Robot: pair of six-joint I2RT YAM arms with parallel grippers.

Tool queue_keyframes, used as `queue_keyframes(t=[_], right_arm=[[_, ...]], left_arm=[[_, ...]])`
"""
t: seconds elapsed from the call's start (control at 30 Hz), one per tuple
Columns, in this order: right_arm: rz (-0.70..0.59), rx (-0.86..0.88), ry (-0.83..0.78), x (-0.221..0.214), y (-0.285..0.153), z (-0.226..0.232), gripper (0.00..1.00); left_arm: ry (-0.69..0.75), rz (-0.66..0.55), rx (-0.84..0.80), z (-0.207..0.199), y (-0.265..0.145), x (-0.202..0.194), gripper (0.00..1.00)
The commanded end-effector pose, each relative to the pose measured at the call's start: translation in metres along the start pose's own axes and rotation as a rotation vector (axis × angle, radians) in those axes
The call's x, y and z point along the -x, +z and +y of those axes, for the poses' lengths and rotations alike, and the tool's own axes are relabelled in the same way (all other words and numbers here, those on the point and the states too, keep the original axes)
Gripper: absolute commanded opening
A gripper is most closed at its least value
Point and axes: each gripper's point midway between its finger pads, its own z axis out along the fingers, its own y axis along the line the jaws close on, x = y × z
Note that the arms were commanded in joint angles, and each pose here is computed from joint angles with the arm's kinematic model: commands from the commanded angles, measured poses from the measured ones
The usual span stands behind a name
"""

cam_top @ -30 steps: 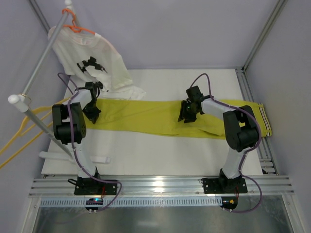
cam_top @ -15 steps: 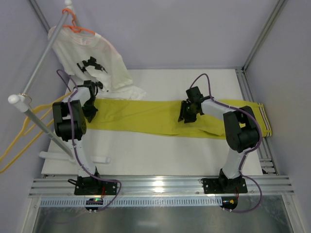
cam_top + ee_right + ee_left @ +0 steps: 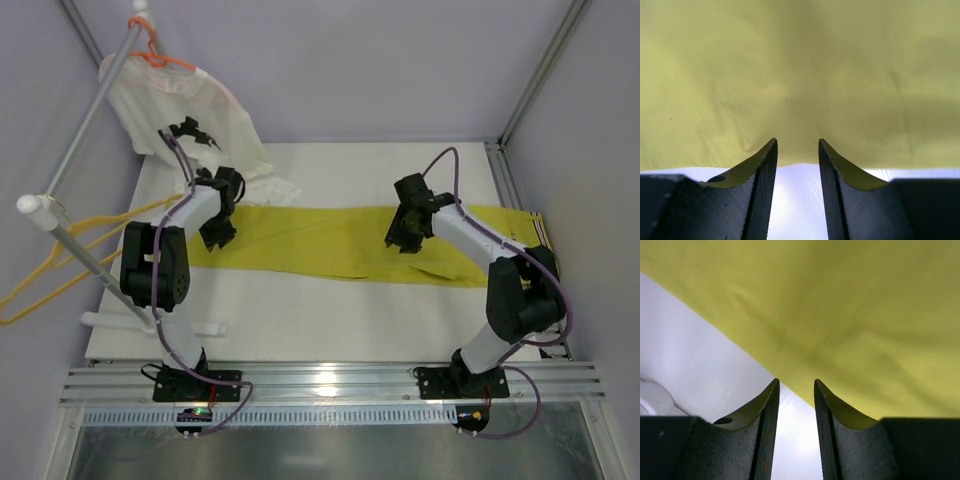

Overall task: Place the trousers on the hanger
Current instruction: Fold the trousers

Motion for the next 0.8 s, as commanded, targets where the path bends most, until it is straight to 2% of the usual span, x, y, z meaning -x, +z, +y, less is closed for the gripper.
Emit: queue_keyframes(t=[0.0,0.17,0.3,0.43,0.57,0.63,0.67,0.77], right_arm=[[-0.056,-0.144,0.164,-0.008,-0.027,-0.038,0.4],[-0.094,-0.244,0.264,-0.023,-0.042,-0.081,0.33],[-0.112,-0.28,0.323,-0.035,-0.05,-0.111,0.26],[-0.13,-0.293,0.357,-0.05,-0.053,-0.133,0.16],[-0.159,-0.225,0.378,-0.058,-0.045,-0.137,0.12],[-0.165,-0.205,0.387,-0.065,-0.036,-0.139,0.13],[-0.209,-0.161,0.392,-0.056,-0.034,-0.133,0.14],[-0.287,-0.117,0.389,-0.046,-0.026,-0.132,0.25]], left_arm=[[0.031,-0.08,-0.109,-0.021,-0.038,0.003,0.35],[0.133,-0.14,-0.37,-0.084,-0.09,-0.014,0.39],[0.207,-0.1,-0.543,-0.128,-0.11,-0.031,0.4],[0.258,-0.017,-0.51,-0.143,-0.089,-0.041,0.4],[0.279,0.041,-0.509,-0.154,-0.079,-0.049,0.4],[0.28,0.054,-0.494,-0.155,-0.072,-0.052,0.4],[0.278,0.068,-0.475,-0.155,-0.064,-0.053,0.4],[0.27,0.108,-0.442,-0.154,-0.047,-0.061,0.39]])
